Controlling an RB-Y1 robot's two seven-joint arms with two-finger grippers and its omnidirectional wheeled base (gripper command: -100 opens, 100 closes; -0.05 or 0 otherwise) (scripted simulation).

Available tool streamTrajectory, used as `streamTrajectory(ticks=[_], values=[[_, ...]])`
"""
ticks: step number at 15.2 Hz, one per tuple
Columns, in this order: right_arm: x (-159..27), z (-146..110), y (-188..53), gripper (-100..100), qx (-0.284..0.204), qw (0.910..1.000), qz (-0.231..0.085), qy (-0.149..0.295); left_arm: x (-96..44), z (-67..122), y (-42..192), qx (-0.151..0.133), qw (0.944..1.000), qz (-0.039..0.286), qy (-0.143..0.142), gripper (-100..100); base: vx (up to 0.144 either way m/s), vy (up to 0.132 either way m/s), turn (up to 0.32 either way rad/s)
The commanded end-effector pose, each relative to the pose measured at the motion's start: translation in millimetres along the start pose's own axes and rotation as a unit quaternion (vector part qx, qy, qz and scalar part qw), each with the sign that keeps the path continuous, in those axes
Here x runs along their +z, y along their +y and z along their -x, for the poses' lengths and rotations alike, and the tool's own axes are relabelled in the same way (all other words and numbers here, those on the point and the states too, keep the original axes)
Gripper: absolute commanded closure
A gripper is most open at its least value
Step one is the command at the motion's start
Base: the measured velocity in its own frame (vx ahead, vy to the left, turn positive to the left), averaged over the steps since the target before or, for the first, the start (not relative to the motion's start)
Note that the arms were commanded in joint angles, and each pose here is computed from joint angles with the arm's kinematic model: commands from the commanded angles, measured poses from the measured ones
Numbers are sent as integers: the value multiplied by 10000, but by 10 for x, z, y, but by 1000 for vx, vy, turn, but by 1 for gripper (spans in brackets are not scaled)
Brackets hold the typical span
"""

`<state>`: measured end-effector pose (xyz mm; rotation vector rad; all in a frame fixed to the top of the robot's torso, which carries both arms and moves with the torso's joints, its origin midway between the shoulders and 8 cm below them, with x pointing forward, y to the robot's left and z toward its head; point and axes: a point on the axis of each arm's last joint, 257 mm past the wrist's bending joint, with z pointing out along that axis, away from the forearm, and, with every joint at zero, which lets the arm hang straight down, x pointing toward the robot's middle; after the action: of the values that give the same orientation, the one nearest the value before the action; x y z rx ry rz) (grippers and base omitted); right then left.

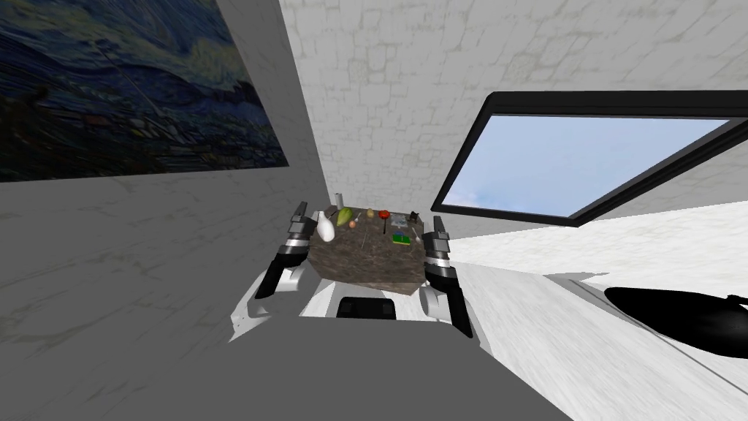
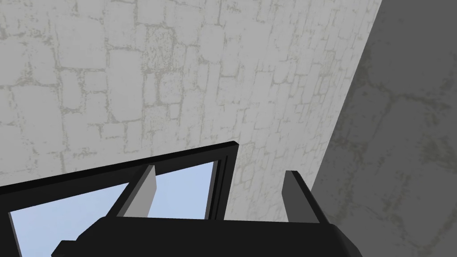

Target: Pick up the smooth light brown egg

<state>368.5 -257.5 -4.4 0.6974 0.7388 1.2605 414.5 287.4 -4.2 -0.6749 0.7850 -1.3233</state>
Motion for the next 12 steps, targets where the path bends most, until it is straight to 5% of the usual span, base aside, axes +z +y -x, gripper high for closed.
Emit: streamTrajectory(ticks=[1, 12], values=[[0, 0, 0, 0, 0, 10000, 0, 0, 49, -4, 142, -27, 9999, 160, 10, -100, -18, -5, -23], [0, 0, 0, 0, 0, 10000, 0, 0, 368, -23, 1054, -255, 9921, 1225, 45, -100, -20, -7, -60]])
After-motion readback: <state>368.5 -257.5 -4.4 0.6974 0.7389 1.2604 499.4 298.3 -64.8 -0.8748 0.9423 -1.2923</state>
